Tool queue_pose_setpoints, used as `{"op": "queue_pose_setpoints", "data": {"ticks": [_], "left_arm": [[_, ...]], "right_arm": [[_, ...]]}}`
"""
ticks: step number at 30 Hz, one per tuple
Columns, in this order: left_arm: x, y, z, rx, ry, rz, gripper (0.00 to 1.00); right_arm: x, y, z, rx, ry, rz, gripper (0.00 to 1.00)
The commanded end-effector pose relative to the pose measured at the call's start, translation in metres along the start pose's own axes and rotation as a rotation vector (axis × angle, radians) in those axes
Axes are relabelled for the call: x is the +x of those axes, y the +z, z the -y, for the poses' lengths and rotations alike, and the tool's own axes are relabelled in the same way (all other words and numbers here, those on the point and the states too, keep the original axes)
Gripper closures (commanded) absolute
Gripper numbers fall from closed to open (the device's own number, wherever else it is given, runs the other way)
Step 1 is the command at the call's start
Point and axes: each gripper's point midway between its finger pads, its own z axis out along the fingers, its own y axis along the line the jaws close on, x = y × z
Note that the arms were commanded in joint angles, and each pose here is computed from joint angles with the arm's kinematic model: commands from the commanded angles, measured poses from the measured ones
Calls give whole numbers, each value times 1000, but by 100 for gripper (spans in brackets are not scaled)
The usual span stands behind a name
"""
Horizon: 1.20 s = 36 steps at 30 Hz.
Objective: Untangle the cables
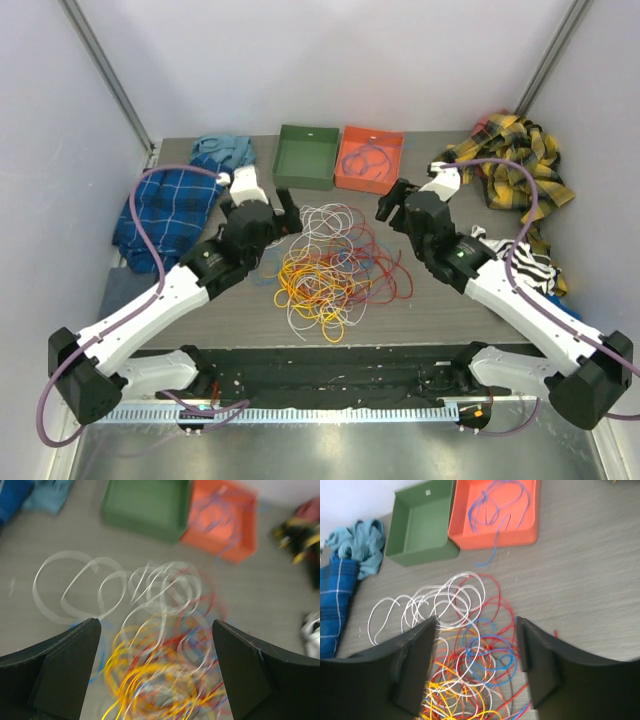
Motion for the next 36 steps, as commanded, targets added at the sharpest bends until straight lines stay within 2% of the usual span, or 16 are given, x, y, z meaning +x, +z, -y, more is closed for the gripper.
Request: {"op": "queue_pose_setpoints", "data": {"ticks": [1, 4, 7, 8, 9, 11, 14, 15, 19, 24, 28, 36], "left_arm": [[13, -42, -41, -69, -58, -61, 0], [35, -52, -63, -105, -54, -99, 0], [46, -59, -75, -105, -46, -106, 0], [46, -60, -81, -126, -41, -98, 0], [49, -60, -85, -142, -32, -99, 0], [50, -58, -93, -181, -14, -93, 0], [61, -45, -98, -217, 4, -124, 0], [78, -35, -102, -228, -8, -202, 0], [108, -21, -109, -276, -97, -356, 1], [106, -18, -101, -252, -147, -353, 1], [102, -22, -102, -244, -164, -332, 1], [113, -37, -105, -225, -199, -359, 1]], "right_arm": [[13, 7, -15, -96, 101, 11, 34], [56, 10, -19, -172, -27, -114, 31], [90, 11, -28, -167, -137, -216, 12], [99, 14, -32, -171, -172, -238, 2], [102, 14, -34, -166, -189, -246, 1], [106, 14, -40, -168, -211, -250, 2], [115, 13, -48, -200, -205, -255, 11], [119, 13, -52, -223, -199, -263, 12], [128, 18, -69, -274, -184, -275, 15], [128, 40, -101, -306, -233, -295, 14], [148, 59, -118, -323, -265, -350, 15], [187, 97, -135, -303, -278, -413, 22]]}}
